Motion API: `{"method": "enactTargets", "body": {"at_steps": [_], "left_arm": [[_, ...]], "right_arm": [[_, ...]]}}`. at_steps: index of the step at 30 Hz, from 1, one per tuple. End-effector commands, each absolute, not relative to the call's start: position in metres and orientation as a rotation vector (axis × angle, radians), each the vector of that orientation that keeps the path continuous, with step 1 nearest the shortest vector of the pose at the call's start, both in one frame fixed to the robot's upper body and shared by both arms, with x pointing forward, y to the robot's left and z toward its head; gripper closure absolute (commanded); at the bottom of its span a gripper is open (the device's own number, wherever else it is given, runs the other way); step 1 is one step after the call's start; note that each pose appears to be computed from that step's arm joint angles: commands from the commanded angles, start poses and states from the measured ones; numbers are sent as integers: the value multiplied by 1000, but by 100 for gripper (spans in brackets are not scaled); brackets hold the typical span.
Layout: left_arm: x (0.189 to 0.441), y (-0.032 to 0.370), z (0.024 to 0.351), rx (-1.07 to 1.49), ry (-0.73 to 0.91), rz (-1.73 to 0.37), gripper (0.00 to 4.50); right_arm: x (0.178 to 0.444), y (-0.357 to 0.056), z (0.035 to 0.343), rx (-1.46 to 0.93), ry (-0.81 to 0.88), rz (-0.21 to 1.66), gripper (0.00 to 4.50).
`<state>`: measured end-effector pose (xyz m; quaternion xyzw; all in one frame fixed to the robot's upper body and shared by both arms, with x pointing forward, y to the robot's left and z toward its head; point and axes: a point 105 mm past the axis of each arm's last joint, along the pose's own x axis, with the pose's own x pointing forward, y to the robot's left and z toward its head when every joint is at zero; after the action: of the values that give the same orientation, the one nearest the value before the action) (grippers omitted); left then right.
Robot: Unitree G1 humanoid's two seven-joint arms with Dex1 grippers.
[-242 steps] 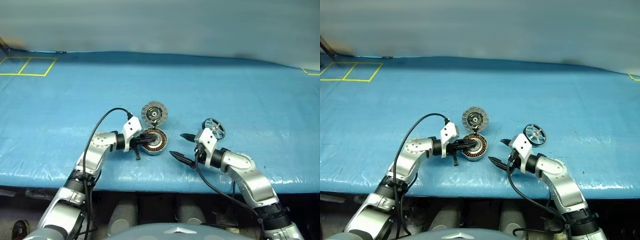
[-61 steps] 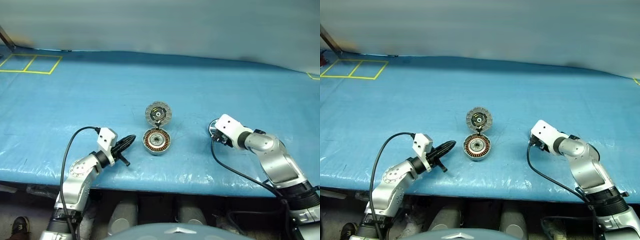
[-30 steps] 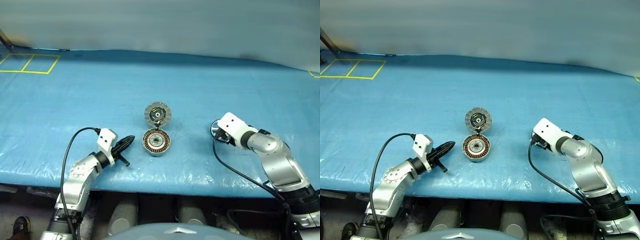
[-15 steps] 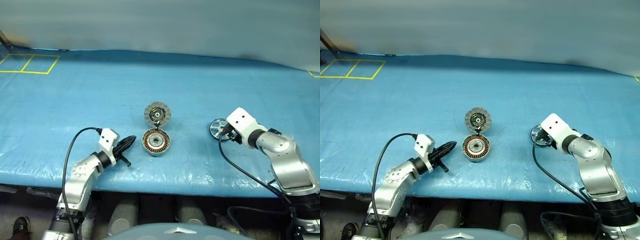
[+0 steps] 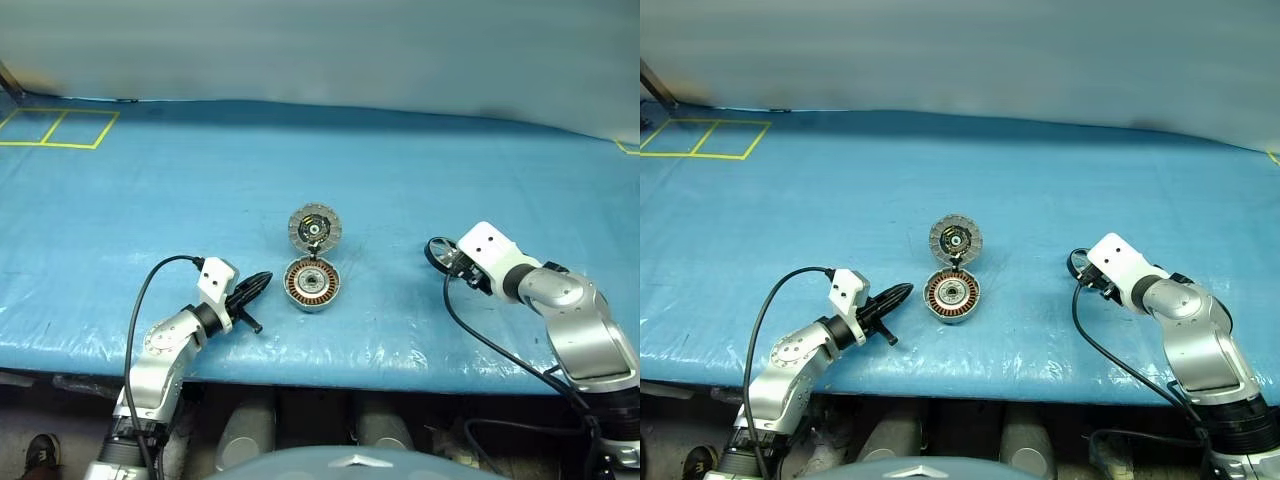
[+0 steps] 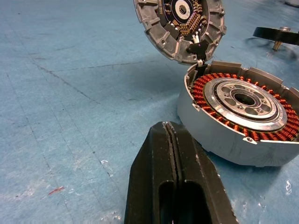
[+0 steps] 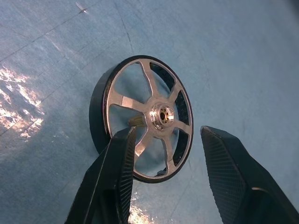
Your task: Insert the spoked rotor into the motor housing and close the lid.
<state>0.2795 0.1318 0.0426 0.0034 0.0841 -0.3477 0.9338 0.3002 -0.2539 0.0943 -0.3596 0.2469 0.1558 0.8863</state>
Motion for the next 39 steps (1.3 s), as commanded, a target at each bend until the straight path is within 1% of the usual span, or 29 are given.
{"method": "enactTargets", "body": {"at_steps": [1,4,9,14,18,20,21,22,29,34,36,39], "left_arm": [[280,132,43,15,159,-704,450],[280,132,41,17,164,-704,450],[280,133,41,20,166,-703,450],[279,134,41,25,170,-702,450],[279,134,40,28,173,-701,450],[280,134,40,29,173,-700,450],[280,134,40,30,172,-697,450],[280,134,40,30,171,-695,450],[282,139,44,30,155,-680,450],[285,140,57,-5,90,-686,450],[285,139,59,-15,78,-702,450],[287,138,63,-3,46,-715,450]], "right_arm": [[300,-253,92,-734,519,331,219],[298,-255,79,-723,565,330,219],[296,-257,67,-704,606,330,219],[297,-254,63,-691,609,338,219],[298,-245,57,-643,613,397,219],[298,-243,54,-631,618,416,258],[299,-241,56,-623,604,419,278],[299,-239,58,-612,588,423,286],[309,-232,82,-550,435,385,287],[314,-218,118,-365,218,392,287],[312,-208,129,-286,134,440,287],[300,-191,134,-241,64,565,287]]}}
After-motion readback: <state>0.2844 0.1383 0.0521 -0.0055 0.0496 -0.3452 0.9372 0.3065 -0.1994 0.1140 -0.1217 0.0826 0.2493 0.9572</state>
